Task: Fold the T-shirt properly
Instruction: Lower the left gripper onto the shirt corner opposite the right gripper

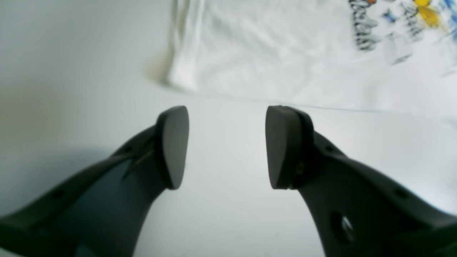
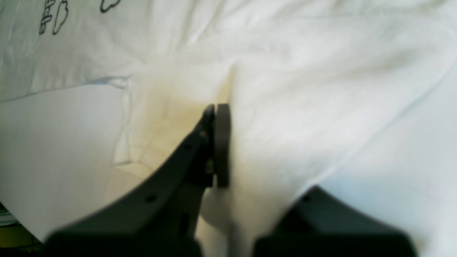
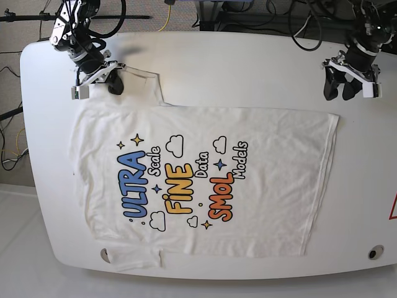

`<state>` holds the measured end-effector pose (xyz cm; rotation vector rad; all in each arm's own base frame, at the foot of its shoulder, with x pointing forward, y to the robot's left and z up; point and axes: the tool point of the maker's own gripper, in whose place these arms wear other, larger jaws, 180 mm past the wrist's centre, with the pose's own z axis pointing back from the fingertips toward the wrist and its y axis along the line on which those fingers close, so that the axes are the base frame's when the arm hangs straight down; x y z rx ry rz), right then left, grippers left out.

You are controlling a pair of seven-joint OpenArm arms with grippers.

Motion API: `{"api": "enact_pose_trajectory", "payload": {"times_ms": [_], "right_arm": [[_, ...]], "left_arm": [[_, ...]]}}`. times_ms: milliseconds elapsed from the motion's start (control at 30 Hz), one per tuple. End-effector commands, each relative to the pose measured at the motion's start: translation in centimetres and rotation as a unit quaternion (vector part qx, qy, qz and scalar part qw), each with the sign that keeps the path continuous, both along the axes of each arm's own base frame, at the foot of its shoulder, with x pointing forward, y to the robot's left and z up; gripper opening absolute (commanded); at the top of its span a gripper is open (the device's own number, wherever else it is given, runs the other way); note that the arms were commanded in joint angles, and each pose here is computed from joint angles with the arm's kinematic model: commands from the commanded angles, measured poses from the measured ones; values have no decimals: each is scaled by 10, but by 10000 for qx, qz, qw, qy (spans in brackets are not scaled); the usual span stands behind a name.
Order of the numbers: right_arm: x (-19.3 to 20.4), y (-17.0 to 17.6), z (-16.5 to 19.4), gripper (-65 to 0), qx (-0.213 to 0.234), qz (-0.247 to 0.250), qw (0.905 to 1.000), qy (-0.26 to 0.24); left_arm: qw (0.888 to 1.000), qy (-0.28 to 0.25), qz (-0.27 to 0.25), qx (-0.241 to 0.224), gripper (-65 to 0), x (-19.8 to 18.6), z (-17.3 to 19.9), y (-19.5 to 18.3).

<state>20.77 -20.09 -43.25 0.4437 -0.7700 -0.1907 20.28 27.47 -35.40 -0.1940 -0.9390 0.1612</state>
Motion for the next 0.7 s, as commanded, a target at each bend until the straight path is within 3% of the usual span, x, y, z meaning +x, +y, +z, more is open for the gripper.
{"api": "enact_pose_trajectory", "payload": {"times_ms": [0, 200, 667], "right_arm": [[-11, -5, -8, -650, -195, 104, 9993, 301], [-14, -7, -10, -650, -219, 99, 9991, 358], [-11, -3, -7, -650, -161, 106, 9994, 271]], "left_arm": [[9997, -73, 86, -217, -329, 3, 5, 7], [9967, 140, 358, -712, -327, 4, -8, 17], [9929, 461, 421, -1017, -327, 10, -35, 17]]}}
